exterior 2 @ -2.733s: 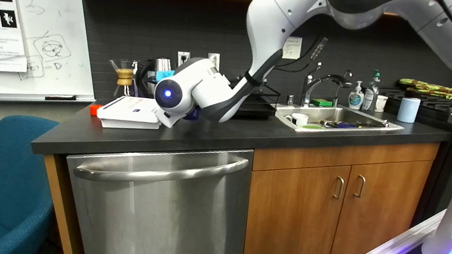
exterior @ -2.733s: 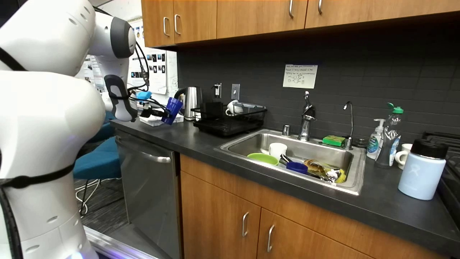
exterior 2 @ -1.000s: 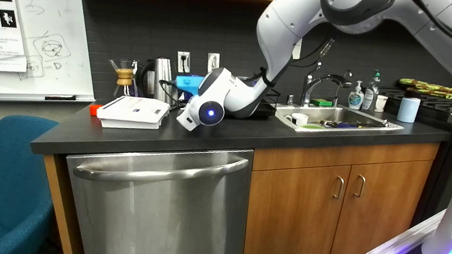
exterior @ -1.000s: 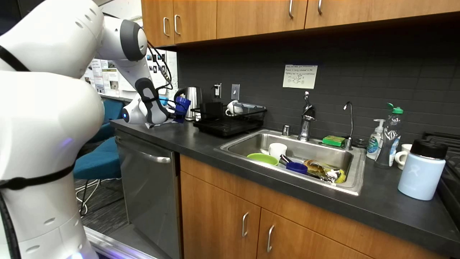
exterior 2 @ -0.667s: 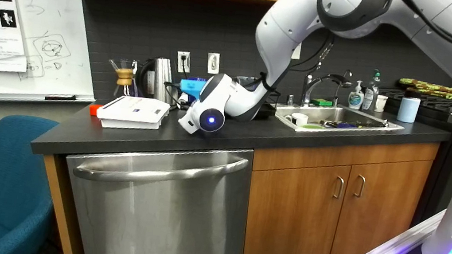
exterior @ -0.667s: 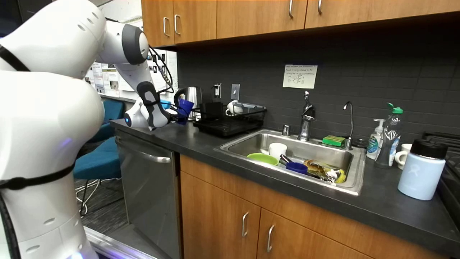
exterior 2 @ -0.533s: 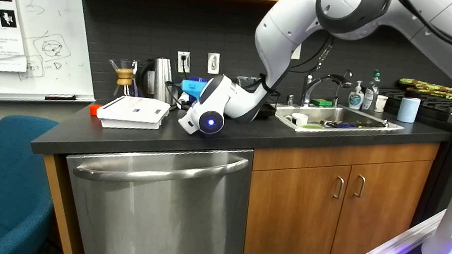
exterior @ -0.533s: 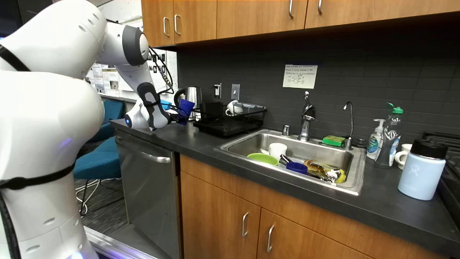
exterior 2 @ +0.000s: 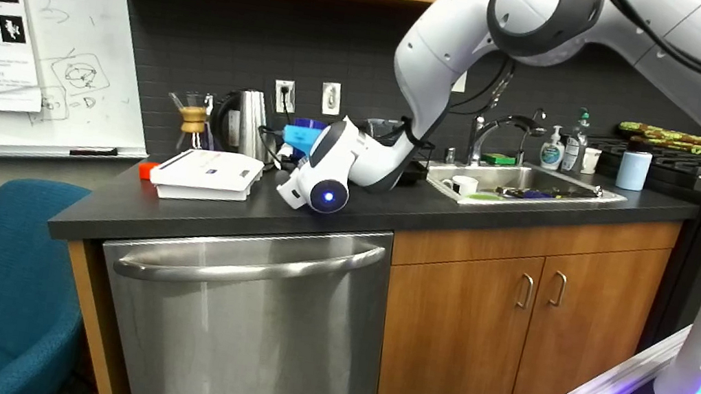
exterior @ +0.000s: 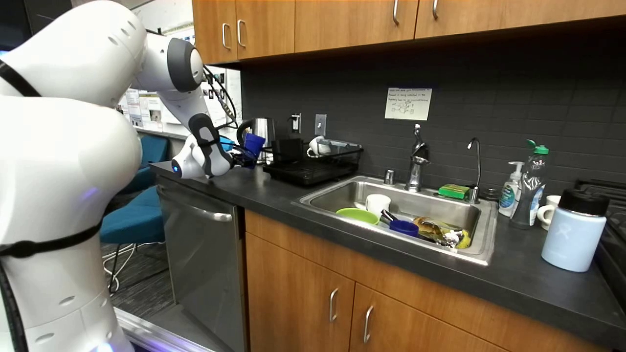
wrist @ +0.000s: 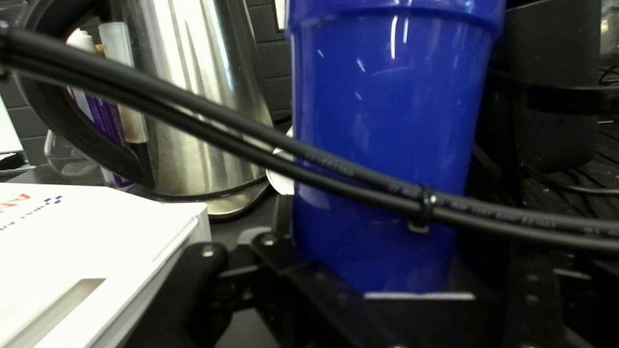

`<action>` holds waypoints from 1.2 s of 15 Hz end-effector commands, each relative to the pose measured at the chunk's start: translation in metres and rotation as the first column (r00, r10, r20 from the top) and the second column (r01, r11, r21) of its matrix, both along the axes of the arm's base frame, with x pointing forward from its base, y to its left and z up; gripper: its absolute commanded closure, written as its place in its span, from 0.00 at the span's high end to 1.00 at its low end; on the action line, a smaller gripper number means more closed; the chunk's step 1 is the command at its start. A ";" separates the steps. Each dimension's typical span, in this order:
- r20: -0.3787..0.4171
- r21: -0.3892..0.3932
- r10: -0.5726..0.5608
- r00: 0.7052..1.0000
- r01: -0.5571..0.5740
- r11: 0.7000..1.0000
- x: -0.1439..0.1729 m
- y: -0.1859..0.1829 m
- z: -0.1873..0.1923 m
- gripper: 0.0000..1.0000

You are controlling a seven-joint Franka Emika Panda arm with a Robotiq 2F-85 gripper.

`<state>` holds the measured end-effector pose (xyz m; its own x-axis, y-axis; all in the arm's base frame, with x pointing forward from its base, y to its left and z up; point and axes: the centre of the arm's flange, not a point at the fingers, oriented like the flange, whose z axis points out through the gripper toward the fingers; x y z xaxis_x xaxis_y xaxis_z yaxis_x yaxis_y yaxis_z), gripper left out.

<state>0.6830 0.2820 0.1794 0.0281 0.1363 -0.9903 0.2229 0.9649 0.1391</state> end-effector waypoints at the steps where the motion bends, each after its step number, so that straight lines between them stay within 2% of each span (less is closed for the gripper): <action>1: 0.037 -0.029 0.031 0.999 -0.030 0.999 0.005 -0.002 -0.005 0.54; 4: 0.042 -0.040 0.040 0.998 -0.038 0.998 0.005 -0.001 -0.005 0.54; 5: 0.042 -0.040 0.039 0.998 -0.038 0.998 0.005 -0.001 -0.005 0.86; 6: 0.042 -0.042 0.040 0.998 -0.038 0.998 0.004 -0.001 -0.005 0.96; 8: 0.044 -0.045 0.041 0.998 -0.039 0.998 0.004 0.000 -0.005 1.00; 14: 0.055 -0.052 0.044 0.998 -0.041 0.998 0.003 0.002 -0.005 1.00; 18: -0.010 -0.016 0.004 1.000 -0.004 1.000 -0.001 0.004 0.008 1.00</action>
<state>0.6835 0.2862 0.1794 0.0572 0.1057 -0.9927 0.1941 0.9742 0.1150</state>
